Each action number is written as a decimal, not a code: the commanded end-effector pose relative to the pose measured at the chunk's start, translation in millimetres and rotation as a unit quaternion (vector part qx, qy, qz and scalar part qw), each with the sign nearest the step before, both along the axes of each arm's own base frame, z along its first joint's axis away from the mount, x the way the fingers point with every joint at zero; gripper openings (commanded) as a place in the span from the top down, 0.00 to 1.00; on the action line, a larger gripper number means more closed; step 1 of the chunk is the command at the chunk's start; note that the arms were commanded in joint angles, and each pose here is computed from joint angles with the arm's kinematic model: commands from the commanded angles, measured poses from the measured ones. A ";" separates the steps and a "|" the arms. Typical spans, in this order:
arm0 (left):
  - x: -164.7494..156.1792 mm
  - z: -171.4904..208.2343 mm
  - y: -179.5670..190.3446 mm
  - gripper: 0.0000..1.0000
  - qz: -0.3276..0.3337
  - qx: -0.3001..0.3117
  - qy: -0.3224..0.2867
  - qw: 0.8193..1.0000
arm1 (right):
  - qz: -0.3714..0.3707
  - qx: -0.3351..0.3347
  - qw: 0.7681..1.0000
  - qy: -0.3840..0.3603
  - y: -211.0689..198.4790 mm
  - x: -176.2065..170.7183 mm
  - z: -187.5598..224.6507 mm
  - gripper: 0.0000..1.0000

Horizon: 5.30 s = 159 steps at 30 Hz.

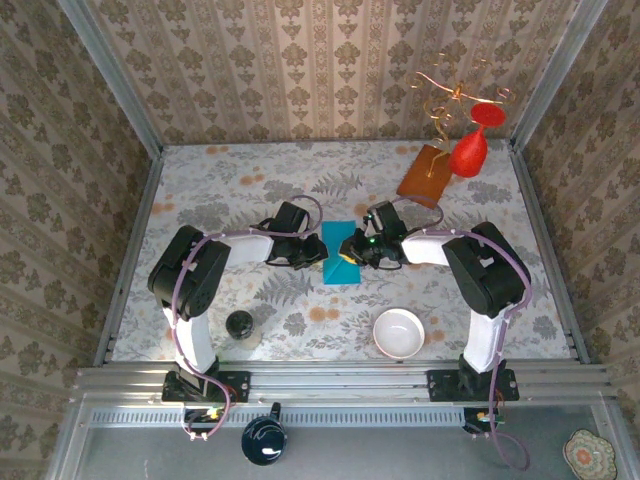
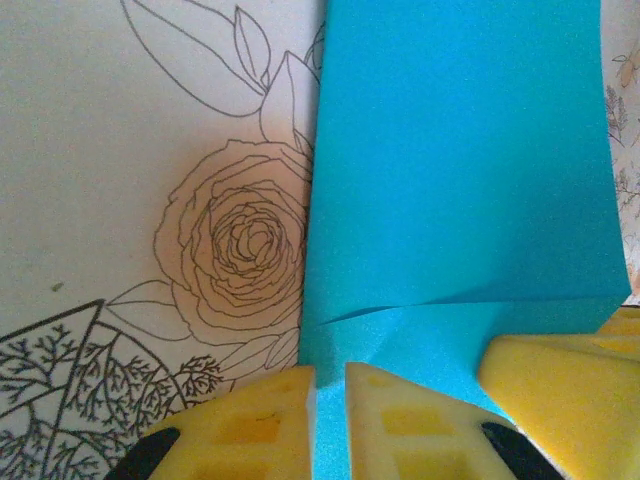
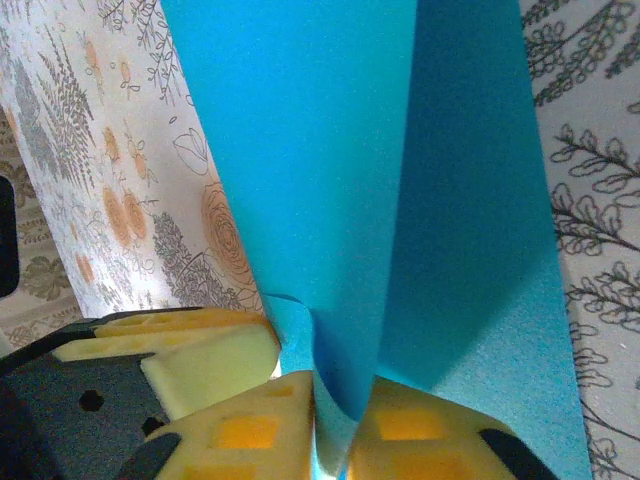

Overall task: Fold a paper plane with a square sheet of paper (pick it up from the middle)
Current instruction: Turn over the paper at the center of the table, then rotate the paper at the center of the table.

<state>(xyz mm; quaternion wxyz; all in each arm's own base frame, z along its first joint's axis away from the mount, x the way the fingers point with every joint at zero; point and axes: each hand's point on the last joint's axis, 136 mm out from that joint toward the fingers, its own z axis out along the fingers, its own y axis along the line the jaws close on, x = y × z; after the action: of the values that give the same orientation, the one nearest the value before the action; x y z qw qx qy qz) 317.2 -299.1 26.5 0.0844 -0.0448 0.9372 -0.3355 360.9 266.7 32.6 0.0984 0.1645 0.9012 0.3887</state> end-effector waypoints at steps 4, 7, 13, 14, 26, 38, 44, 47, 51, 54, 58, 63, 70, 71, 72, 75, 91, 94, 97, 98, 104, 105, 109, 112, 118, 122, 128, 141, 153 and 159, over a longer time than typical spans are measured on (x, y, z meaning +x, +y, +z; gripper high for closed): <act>8.8 33.2 13.7 0.79 0.018 -0.002 -0.044 0.999 | 0.016 -0.006 0.999 -0.037 1.8 3.3 7.2 0.92; 15.7 51.0 30.3 0.74 0.043 0.005 -0.077 0.996 | 0.024 -0.009 0.996 -0.081 0.5 10.3 27.4 0.95; 14.9 90.2 43.7 0.57 0.076 -0.051 -0.120 0.989 | 0.033 0.038 0.983 -0.176 0.0 25.1 90.9 0.96; 13.5 98.6 44.0 0.53 0.078 -0.067 -0.128 0.986 | 0.037 0.050 0.980 -0.190 1.2 25.8 103.7 0.96; -10.5 191.9 31.1 0.12 0.061 -0.244 -0.198 0.948 | 0.083 0.201 0.937 -0.274 24.5 15.4 224.8 0.95; -23.9 240.3 10.2 0.26 0.002 -0.311 -0.242 0.919 | 0.102 0.258 0.918 -0.285 32.1 5.8 257.7 0.94; -22.9 240.0 13.0 0.40 0.003 -0.310 -0.246 0.918 | 0.104 0.260 0.918 -0.282 30.6 4.4 258.5 0.93; -22.9 241.5 13.9 0.46 0.000 -0.311 -0.250 0.917 | 0.103 0.261 0.918 -0.280 28.6 5.0 258.2 0.93; -21.1 240.9 14.6 0.57 -0.001 -0.308 -0.252 0.917 | 0.103 0.259 0.920 -0.275 27.1 5.5 255.9 0.89; -17.2 241.9 14.9 0.66 0.002 -0.315 -0.239 0.919 | 0.098 0.253 0.924 -0.269 23.9 7.2 251.3 0.83; -11.7 242.7 16.1 0.76 0.005 -0.308 -0.237 0.921 | 0.085 0.244 0.930 -0.263 14.6 9.1 243.8 0.73; -5.2 230.3 22.4 0.84 0.008 -0.285 -0.234 0.930 | 0.052 0.208 0.944 -0.252 -9.2 14.6 227.6 0.60; 0.1 193.3 45.6 0.89 0.000 -0.141 -0.230 0.963 | -0.009 0.109 0.962 -0.250 -56.0 18.5 207.8 0.48; 1.9 186.1 55.4 0.89 0.000 -0.091 -0.232 0.968 | -0.014 0.088 0.964 -0.249 -60.9 18.2 203.1 0.47; 3.2 178.1 65.8 0.90 -0.002 -0.034 -0.235 0.971 | -0.020 0.070 0.962 -0.261 -67.5 15.3 209.4 0.47; 3.7 158.7 93.1 0.91 -0.021 0.129 -0.235 0.963 | -0.036 0.022 0.962 -0.268 -82.0 12.4 207.1 0.46; 36.0 126.5 107.5 0.99 -0.067 0.511 -0.252 0.819 | -0.115 -0.042 0.964 -0.237 -122.5 10.9 179.2 0.49; 37.1 107.6 89.5 0.98 -0.089 0.518 -0.244 0.815 | -0.132 -0.039 0.965 -0.225 -130.1 10.5 173.0 0.50; 32.0 84.7 71.3 0.94 -0.110 0.504 -0.228 0.825 | -0.144 -0.043 0.964 -0.219 -136.4 8.6 169.8 0.50; 28.7 76.4 64.6 0.93 -0.118 0.494 -0.221 0.832 | -0.147 -0.046 0.964 -0.217 -138.7 7.7 169.1 0.50; 6.9 38.8 29.5 0.80 -0.139 0.393 -0.168 0.893 | -0.158 -0.065 0.963 -0.207 -149.0 3.2 163.7 0.50; 3.7 36.2 22.7 0.77 -0.140 0.370 -0.159 0.905 | -0.159 -0.064 0.964 -0.204 -149.2 2.8 162.7 0.50; -5.2 40.6 2.2 0.66 -0.148 0.294 -0.143 0.933 | -0.157 -0.057 0.967 -0.191 -146.3 1.7 159.0 0.50; -7.8 57.5 -7.2 0.58 -0.145 0.228 -0.146 0.952 | -0.145 -0.045 0.972 -0.180 -138.7 2.7 155.0 0.50; -0.3 98.9 15.4 0.46 -0.080 0.127 -0.164 0.975 | -0.085 -0.050 0.983 -0.155 -99.8 7.5 138.0 0.51; 5.9 107.5 55.9 0.38 -0.013 0.093 -0.160 0.983 | -0.025 -0.057 0.989 -0.132 -51.4 8.7 116.9 0.53; 10.7 102.7 126.3 0.16 0.089 0.071 -0.147 0.983 | 0.048 -0.079 0.991 -0.092 18.6 0.5 76.9 0.58; -7.5 97.2 205.5 0.00 0.195 0.086 -0.136 0.967 | 0.115 -0.156 0.980 -0.044 73.6 -5.1 11.3 0.60; -2.5 99.8 180.9 0.00 0.142 0.067 -0.136 0.978 | 0.195 -0.235 0.952 -0.009 48.0 -27.6 -32.9 0.60; -2.5 95.8 158.8 0.01 0.109 0.054 -0.127 0.984 | 0.276 -0.291 0.916 -0.020 11.0 -49.1 -39.5 0.61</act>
<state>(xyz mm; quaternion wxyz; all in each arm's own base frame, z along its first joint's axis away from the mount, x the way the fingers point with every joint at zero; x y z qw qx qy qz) 312.0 -127.3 113.1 0.2413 -0.1240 0.9272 -0.2583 344.8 327.5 21.0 0.1068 -0.0828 0.9668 0.2170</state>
